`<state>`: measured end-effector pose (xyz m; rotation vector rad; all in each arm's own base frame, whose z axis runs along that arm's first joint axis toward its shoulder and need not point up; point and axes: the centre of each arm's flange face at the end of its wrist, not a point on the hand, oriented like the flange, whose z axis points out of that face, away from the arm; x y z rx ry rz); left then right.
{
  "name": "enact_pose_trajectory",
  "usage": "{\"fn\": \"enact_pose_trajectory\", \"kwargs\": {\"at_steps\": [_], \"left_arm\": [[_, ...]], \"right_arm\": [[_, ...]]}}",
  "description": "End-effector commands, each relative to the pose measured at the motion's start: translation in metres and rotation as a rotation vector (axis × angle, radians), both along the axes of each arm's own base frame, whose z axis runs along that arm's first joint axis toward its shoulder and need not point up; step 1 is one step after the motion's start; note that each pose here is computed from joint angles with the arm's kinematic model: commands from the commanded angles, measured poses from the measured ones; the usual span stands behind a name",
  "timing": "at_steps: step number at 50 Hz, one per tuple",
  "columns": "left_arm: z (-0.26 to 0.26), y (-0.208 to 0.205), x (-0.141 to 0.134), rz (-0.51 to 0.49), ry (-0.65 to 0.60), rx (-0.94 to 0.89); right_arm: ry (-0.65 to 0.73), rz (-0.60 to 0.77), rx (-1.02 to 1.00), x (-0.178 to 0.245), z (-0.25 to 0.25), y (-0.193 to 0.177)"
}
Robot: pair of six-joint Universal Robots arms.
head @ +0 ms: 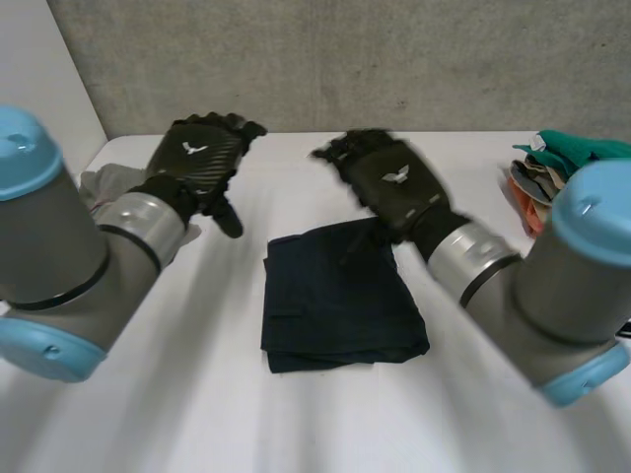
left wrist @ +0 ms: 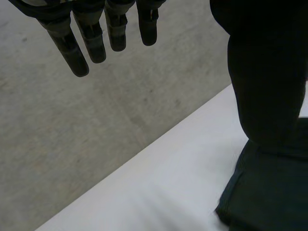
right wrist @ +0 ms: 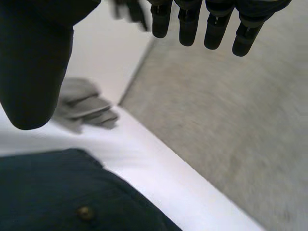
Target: Fold the laundry.
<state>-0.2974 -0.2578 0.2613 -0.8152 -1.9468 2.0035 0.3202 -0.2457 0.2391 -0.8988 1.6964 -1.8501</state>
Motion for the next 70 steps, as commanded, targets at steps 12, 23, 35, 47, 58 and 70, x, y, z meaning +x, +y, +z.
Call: {"fn": "enact_pose_trajectory", "kwargs": {"at_steps": [12, 23, 35, 47, 58, 70], "left_arm": [[-0.120, 0.007, -0.055, -0.031, -0.229, 0.287], [-0.113, 0.001, -0.030, 0.008, -0.326, 0.415], [0.020, 0.017, -0.025, -0.154, 0.004, 0.192], [0.059, 0.070, -0.014, -0.607, 0.074, 0.329], [0.042, 0.093, -0.015, -0.687, 0.001, 0.331], [0.039, 0.083, -0.015, -0.637, 0.020, 0.299]], "right_arm": [[0.228, -0.105, 0.526, -0.015, -0.095, -0.051], [0.419, -0.237, 0.346, -0.027, -0.087, -0.061], [0.391, -0.206, -0.131, -0.008, -0.013, 0.014], [0.434, -0.046, -0.092, -0.008, -0.090, 0.101], [0.410, -0.107, -0.185, 0.006, -0.132, 0.077], [0.389, -0.144, -0.297, 0.023, -0.134, 0.045]]}}
